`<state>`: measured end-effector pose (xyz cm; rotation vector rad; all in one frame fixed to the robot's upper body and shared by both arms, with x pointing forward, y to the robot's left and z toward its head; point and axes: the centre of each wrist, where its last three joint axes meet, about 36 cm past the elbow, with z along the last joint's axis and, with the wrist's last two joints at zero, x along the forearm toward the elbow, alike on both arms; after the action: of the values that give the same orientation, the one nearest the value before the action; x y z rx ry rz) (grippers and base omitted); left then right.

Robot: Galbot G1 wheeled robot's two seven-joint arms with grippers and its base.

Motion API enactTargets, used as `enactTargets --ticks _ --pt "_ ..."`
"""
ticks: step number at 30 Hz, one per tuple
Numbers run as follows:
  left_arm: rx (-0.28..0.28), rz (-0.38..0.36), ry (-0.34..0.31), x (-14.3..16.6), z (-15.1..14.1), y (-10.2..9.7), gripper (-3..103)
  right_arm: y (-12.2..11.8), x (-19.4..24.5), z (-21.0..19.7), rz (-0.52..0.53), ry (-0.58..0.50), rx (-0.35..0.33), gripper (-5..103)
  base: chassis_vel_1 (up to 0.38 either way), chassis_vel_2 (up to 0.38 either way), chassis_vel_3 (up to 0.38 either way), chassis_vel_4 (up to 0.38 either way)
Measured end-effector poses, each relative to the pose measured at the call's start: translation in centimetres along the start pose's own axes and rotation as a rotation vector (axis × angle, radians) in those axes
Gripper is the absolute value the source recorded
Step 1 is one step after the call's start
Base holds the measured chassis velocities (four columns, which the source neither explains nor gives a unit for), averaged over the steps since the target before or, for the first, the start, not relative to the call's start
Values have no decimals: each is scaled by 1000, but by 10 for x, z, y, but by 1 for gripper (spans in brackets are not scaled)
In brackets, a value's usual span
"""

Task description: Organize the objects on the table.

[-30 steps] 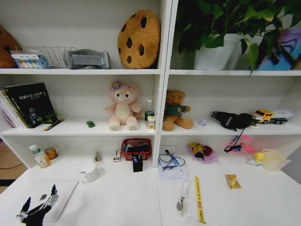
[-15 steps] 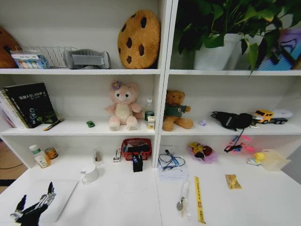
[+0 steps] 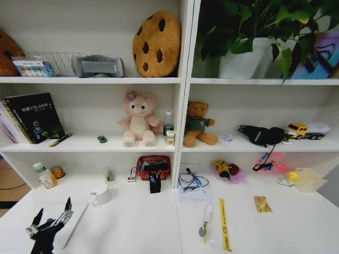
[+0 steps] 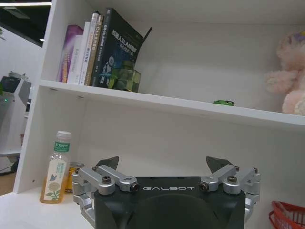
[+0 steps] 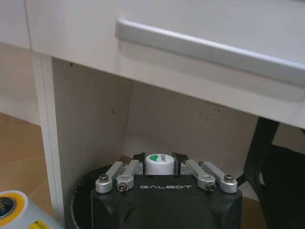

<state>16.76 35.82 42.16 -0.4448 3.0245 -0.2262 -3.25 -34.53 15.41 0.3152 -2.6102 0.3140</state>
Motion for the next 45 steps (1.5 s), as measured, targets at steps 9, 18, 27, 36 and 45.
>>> enactTargets --ticks 9,18,27,36,45 --pt "-29 93 39 -15 -10 -21 100 -3 -90 12 -71 -3 -2 28 0 0 0 0" --pt "-56 99 62 -11 -10 -37 100 -2 -181 10 -157 -35 36 28 0 0 0 0" --pt "-55 69 48 -4 -17 -40 100 -7 -190 12 -208 -28 80 54 0 0 0 0" --pt "-55 67 35 -2 -20 -44 100 -15 -157 8 -217 -56 77 82 0 0 0 0" --pt "-60 51 3 -7 -23 -41 100 -28 -52 22 -198 -24 56 100 0 0 0 0"
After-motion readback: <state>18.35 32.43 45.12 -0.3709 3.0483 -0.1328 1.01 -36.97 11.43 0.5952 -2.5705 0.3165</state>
